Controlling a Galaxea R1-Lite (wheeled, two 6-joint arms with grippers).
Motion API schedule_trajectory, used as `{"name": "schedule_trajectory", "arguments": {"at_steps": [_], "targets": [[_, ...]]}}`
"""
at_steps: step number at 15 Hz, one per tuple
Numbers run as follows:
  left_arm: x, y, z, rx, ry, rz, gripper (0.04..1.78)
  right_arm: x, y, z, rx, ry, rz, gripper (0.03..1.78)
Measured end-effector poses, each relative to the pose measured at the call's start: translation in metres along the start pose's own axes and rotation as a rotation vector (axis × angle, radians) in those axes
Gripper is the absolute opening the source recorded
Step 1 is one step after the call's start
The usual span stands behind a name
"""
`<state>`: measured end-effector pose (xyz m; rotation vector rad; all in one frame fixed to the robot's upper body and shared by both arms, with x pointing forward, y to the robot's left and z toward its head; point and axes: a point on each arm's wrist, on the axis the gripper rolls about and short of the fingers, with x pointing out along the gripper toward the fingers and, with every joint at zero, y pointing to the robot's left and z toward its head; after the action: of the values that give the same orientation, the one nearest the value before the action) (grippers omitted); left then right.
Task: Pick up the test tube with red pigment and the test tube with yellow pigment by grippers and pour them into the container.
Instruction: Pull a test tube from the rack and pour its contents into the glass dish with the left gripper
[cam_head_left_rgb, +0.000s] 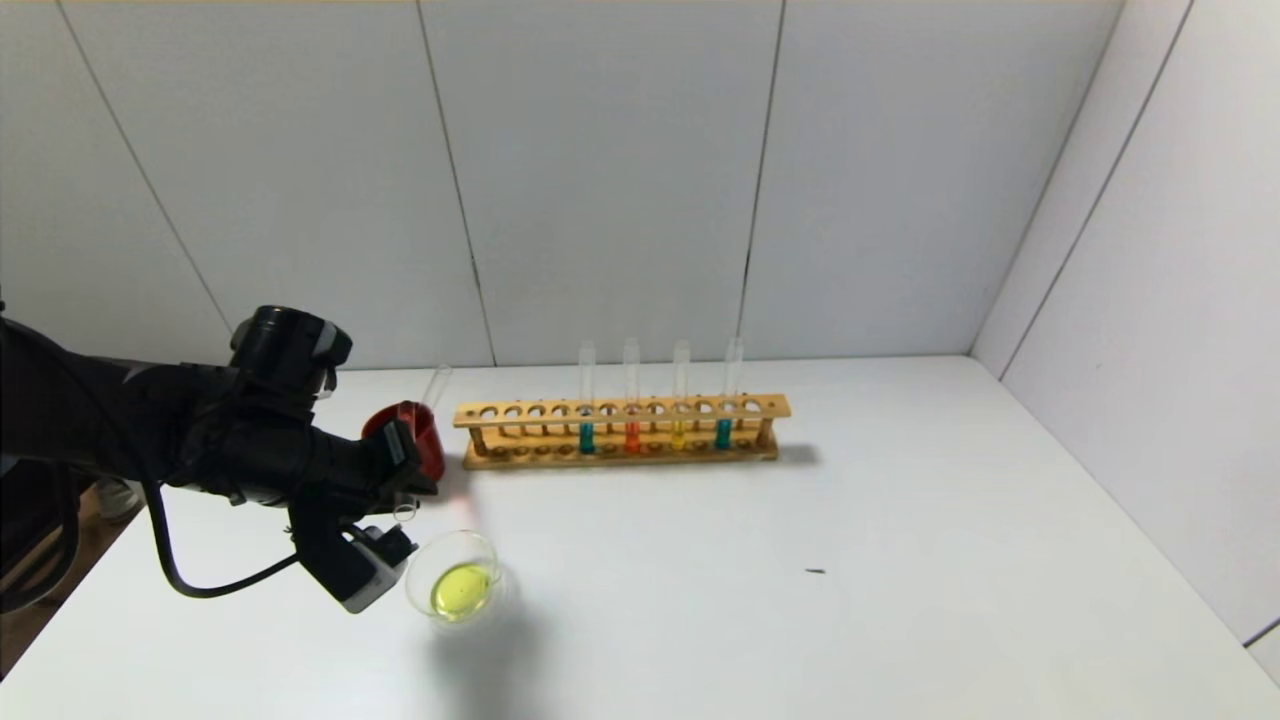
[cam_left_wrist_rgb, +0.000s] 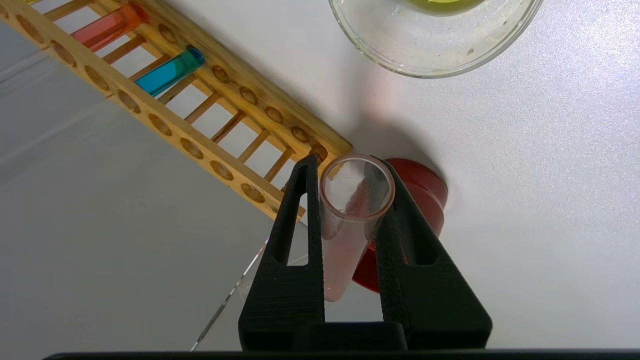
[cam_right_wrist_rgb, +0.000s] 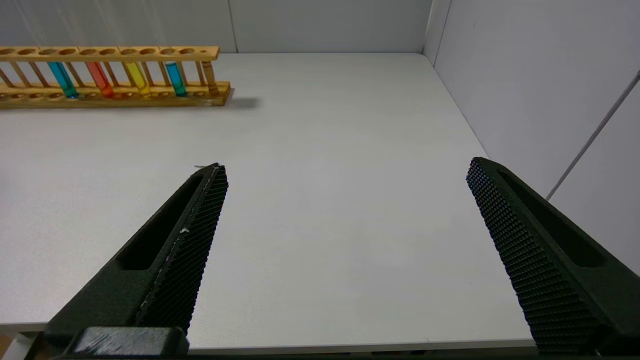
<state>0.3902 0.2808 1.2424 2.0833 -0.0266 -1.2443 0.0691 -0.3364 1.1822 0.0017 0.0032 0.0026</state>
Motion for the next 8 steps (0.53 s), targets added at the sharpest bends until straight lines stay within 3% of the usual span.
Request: {"name": "schedule_trajectory", "arguments": {"at_steps": [8], "targets": [[0.0108, 0.0028, 0.0087, 0.026, 0.006, -0.060, 0.34, 0.0000, 0.0000, 0.0000, 0.000, 0.000, 0.000, 1.75]]}}
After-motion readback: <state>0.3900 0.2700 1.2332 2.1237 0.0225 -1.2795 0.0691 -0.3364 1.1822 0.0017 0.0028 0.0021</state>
